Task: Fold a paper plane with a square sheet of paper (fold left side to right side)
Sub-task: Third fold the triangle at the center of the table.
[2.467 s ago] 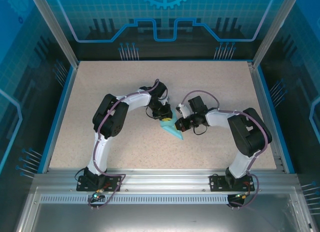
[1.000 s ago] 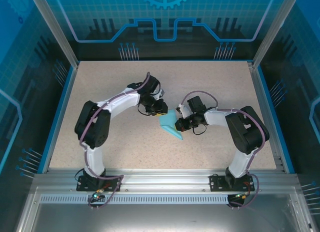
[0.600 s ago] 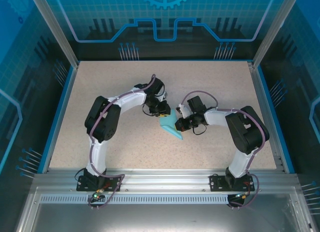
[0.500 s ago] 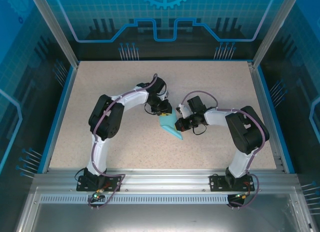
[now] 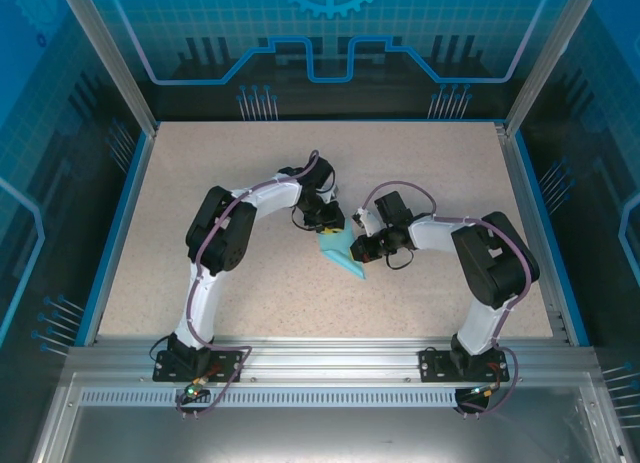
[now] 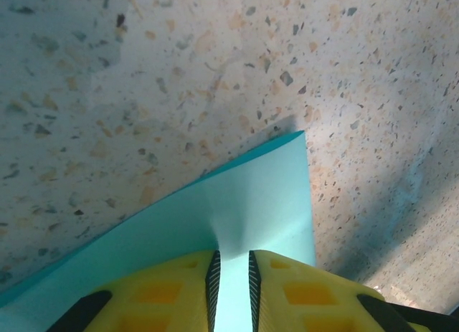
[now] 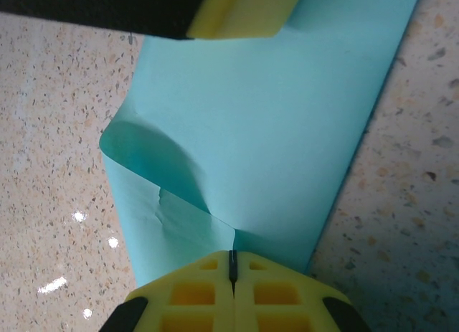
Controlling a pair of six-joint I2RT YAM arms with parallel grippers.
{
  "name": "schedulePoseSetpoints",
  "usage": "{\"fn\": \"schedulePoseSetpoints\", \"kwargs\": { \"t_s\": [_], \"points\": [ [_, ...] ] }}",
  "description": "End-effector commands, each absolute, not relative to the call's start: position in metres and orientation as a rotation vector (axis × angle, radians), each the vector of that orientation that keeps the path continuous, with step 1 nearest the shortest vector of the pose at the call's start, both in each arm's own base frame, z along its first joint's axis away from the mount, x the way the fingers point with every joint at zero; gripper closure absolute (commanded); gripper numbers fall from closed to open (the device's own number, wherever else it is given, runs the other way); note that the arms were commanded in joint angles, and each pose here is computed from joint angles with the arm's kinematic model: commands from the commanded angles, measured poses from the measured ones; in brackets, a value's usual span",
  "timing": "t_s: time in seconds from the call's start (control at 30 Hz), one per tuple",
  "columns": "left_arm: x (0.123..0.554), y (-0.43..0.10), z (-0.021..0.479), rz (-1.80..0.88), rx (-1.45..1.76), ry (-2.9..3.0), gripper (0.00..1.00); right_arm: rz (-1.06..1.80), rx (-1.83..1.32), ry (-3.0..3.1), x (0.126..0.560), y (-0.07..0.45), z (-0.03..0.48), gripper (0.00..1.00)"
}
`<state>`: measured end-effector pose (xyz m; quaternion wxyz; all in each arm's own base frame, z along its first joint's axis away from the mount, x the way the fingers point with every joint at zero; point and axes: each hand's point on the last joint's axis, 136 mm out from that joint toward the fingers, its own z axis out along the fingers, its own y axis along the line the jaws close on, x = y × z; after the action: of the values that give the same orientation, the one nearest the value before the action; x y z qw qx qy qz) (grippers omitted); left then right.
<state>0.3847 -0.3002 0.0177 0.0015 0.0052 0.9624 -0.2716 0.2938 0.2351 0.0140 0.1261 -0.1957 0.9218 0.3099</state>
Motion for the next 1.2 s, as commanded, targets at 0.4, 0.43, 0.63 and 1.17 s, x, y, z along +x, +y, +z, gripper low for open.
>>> {"fn": "schedulePoseSetpoints", "kwargs": {
  "t_s": [0.4, 0.43, 0.63, 1.17],
  "points": [
    [0.362, -0.281, -0.020, -0.710, -0.006, 3.148, 0.78, 0.883, -0.535, 2.670, 0.305, 0.231, 0.032, 1.00],
    [0.361, -0.281, -0.021, -0.709, -0.003, 3.149, 0.78, 0.883, -0.537, 2.667, 0.306, 0.232, 0.032, 1.00],
    [0.362, -0.280, -0.020, -0.710, -0.005, 3.148, 0.78, 0.882, -0.542, 2.684, 0.306, 0.233, 0.029, 1.00],
    [0.362, -0.281, -0.017, -0.720, 0.000, 3.139, 0.78, 0.851, -0.510, 2.764, 0.299, 0.226, 0.007, 1.00]
  ]
}}
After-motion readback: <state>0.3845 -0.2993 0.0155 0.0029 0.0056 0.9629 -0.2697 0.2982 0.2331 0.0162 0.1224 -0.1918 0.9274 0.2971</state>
